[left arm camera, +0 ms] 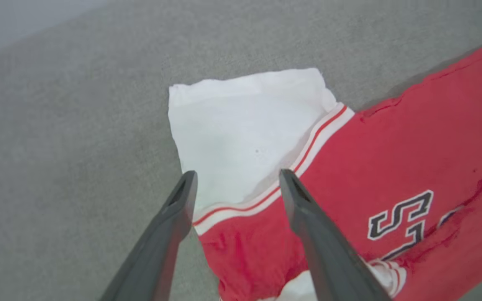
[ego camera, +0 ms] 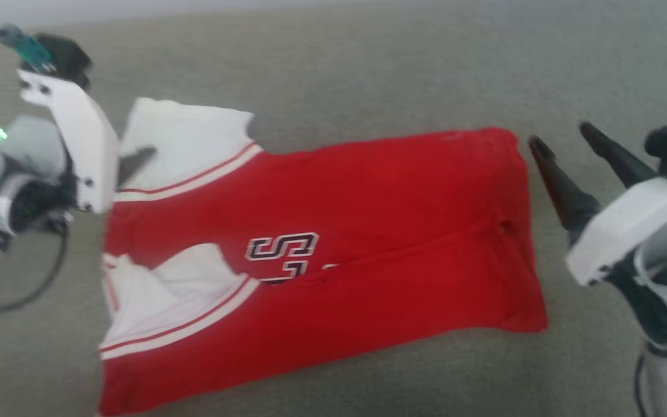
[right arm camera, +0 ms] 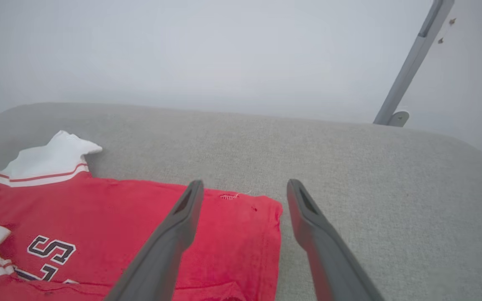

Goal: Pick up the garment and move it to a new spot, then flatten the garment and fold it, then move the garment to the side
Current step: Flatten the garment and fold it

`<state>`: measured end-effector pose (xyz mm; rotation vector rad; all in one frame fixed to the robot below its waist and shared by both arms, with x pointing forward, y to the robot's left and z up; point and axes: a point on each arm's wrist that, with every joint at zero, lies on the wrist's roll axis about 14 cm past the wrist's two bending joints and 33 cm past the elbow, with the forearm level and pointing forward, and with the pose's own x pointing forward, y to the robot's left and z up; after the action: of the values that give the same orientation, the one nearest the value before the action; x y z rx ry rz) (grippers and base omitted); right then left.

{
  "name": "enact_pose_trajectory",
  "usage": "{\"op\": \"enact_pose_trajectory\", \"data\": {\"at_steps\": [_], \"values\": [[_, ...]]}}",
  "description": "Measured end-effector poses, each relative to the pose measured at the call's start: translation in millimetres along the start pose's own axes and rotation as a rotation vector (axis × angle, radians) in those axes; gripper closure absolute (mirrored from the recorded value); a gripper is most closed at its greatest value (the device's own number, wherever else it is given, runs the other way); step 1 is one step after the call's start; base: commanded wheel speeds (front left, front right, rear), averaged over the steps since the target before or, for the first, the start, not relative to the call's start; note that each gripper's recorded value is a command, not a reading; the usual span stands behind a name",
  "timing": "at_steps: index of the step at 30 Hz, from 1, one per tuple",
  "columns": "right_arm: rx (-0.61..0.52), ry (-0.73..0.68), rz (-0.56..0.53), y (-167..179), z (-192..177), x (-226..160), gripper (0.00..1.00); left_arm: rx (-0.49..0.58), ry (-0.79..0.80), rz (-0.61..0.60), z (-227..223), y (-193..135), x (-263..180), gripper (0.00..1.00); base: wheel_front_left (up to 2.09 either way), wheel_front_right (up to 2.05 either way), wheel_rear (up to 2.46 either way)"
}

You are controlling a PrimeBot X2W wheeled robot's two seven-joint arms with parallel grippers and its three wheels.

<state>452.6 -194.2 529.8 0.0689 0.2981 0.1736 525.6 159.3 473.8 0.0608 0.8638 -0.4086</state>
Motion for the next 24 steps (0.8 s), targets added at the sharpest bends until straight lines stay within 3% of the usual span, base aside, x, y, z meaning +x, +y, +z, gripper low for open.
{"op": "enact_pose_trajectory", "data": {"at_steps": [7,14,17,18,19,24], "values": [[0.019,-0.076,-0.046,-12.2,-7.7,9.3,0.00,0.069,0.001,0.025,23.4,19.5,61.1,0.00,0.00,0.00,0.00],[0.027,-0.005,-0.075,-24.5,-34.8,15.8,0.00,0.017,0.118,0.046,4.0,36.9,106.1,0.00,0.00,0.00,0.00],[0.031,0.051,-0.076,-27.3,-48.8,20.3,0.00,-0.063,0.149,0.031,2.3,38.6,122.1,0.00,0.00,0.00,0.00],[0.032,0.080,-0.076,-28.3,-54.8,22.2,0.00,-0.080,0.183,0.027,-1.9,37.4,126.2,0.66,0.00,0.00,0.00],[0.026,0.107,-0.076,-30.0,-59.7,23.9,0.00,-0.091,0.210,0.026,-4.2,38.0,128.3,1.00,0.00,0.00,0.00],[0.016,0.248,-0.056,-32.2,-75.9,40.7,0.00,-0.110,0.273,0.009,-9.5,34.0,131.5,1.00,0.00,0.00,0.00]]}}
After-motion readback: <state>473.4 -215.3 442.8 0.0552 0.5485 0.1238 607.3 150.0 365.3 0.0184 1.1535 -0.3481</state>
